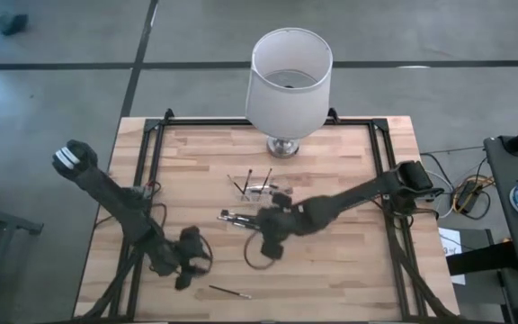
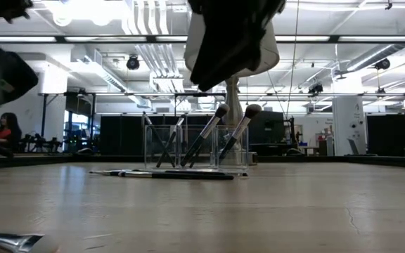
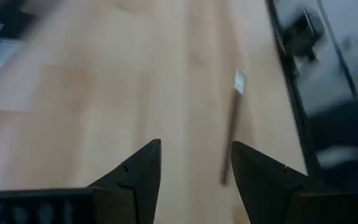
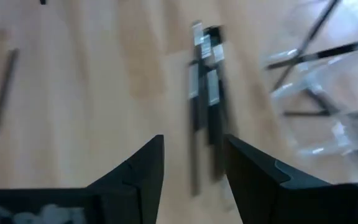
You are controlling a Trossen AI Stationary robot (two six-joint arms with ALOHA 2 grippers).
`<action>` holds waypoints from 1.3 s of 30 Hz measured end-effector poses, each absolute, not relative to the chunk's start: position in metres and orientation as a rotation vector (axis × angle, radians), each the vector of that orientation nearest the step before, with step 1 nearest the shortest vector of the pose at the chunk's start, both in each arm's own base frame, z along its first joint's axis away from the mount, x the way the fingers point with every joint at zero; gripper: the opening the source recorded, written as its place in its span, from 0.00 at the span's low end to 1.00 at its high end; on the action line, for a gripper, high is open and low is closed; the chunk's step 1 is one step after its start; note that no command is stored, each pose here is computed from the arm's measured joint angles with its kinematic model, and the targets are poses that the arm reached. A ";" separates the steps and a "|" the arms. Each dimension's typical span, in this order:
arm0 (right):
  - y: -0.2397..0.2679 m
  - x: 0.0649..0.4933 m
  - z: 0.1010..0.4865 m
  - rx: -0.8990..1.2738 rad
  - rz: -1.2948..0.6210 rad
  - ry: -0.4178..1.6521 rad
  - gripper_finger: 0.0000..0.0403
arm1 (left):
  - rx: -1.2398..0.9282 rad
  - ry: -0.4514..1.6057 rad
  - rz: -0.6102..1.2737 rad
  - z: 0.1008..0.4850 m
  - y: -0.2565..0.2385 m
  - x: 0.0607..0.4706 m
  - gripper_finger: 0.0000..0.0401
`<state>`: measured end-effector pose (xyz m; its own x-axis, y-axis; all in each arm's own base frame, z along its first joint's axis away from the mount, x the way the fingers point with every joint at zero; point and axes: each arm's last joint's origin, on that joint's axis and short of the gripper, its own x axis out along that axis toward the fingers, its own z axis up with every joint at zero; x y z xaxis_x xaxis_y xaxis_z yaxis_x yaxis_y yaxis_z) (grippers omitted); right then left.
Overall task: Put items in baskets/containers
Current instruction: Put the eyeshadow brush into the transparent organizer
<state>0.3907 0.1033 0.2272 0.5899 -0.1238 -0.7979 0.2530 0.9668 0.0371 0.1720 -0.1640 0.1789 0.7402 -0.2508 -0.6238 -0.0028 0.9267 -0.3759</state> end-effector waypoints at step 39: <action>0.199 0.353 0.222 0.386 -0.345 0.777 0.34 | -0.016 0.954 -0.136 0.173 -0.241 0.211 0.08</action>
